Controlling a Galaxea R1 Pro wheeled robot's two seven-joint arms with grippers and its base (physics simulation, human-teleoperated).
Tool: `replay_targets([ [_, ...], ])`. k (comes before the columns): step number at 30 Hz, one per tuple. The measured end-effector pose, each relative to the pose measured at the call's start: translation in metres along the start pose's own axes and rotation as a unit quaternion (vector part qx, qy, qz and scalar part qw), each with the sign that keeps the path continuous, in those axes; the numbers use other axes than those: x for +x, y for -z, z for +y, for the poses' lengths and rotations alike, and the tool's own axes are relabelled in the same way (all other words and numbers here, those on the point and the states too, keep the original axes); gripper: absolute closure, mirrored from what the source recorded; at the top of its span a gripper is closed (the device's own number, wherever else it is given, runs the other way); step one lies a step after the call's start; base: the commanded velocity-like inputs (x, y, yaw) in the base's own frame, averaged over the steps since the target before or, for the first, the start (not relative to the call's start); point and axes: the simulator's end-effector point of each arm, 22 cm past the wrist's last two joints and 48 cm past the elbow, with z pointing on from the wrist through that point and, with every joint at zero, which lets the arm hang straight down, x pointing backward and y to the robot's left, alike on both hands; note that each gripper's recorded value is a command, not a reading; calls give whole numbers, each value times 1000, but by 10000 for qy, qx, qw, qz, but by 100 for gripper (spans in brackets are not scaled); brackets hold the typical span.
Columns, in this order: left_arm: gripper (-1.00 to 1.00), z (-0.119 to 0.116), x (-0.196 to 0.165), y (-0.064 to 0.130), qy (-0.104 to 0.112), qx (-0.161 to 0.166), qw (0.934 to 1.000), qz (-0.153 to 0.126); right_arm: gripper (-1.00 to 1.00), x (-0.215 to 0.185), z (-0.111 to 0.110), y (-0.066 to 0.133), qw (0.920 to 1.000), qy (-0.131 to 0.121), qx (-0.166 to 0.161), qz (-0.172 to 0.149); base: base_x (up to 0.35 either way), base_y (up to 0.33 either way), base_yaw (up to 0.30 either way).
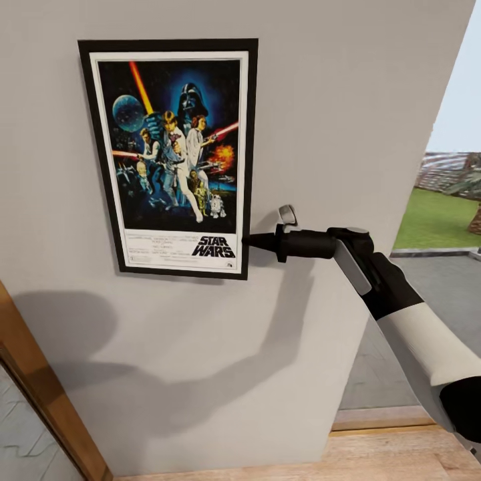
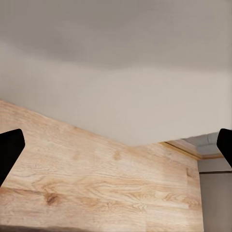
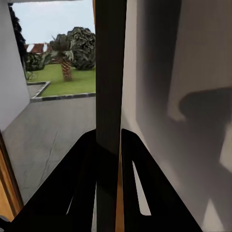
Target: Pick up the poster from the kitchen countertop and hang it on one of the wall nails in the kitchen.
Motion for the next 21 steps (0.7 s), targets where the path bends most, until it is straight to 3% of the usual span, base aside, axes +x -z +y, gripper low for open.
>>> replay_targets([
  [21,-100,0,0,0,0,3,10000,2,100,2,0,0,10000,-16,8,8,0,0,0],
])
